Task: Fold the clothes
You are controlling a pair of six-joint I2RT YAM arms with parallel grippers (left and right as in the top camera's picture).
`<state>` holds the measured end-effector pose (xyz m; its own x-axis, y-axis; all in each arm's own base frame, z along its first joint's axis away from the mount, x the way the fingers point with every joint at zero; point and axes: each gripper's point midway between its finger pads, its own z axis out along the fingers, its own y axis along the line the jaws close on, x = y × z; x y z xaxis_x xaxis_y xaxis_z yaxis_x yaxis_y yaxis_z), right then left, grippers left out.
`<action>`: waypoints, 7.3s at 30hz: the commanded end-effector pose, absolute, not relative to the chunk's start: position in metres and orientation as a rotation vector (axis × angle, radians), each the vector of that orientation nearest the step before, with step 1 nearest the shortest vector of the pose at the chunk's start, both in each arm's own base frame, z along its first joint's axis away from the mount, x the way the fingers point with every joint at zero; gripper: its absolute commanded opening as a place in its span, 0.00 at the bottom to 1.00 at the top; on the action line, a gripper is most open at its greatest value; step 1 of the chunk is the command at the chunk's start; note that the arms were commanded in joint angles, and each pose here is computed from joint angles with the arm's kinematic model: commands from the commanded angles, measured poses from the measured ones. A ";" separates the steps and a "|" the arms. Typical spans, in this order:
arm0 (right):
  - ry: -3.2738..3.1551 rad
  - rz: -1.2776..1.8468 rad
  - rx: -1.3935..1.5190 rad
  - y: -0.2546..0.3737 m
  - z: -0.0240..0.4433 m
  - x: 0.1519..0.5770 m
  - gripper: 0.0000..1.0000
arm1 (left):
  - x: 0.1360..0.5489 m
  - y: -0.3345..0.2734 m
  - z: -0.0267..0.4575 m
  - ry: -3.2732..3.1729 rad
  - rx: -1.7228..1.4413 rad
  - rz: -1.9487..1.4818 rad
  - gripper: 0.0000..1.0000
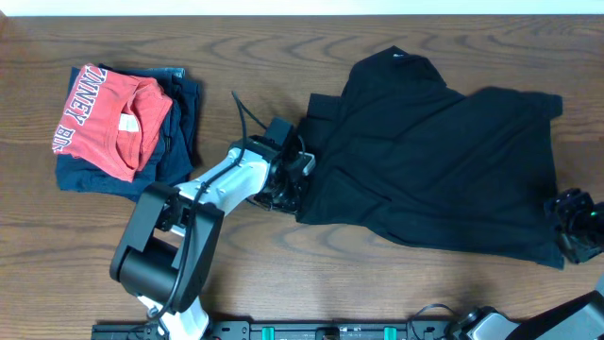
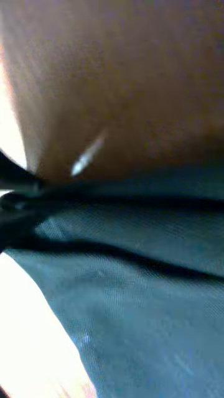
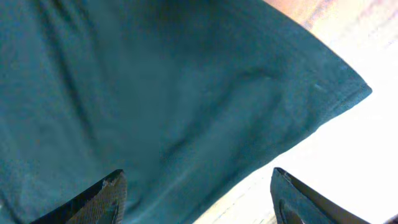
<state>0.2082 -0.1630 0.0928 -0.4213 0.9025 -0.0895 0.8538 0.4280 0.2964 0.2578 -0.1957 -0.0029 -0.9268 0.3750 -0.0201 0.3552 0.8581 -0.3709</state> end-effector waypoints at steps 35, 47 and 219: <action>2.360 -0.180 2.147 -0.176 0.082 0.107 0.02 | 0.255 -0.136 0.025 -2.987 -0.245 0.384 0.07; 2.349 0.184 1.864 -0.172 0.094 0.163 0.78 | 0.265 -0.139 0.054 -3.088 -0.289 0.435 0.44; 2.950 0.199 0.761 -0.074 -0.009 0.274 0.52 | 0.490 -0.106 0.023 -3.777 -0.336 0.720 0.06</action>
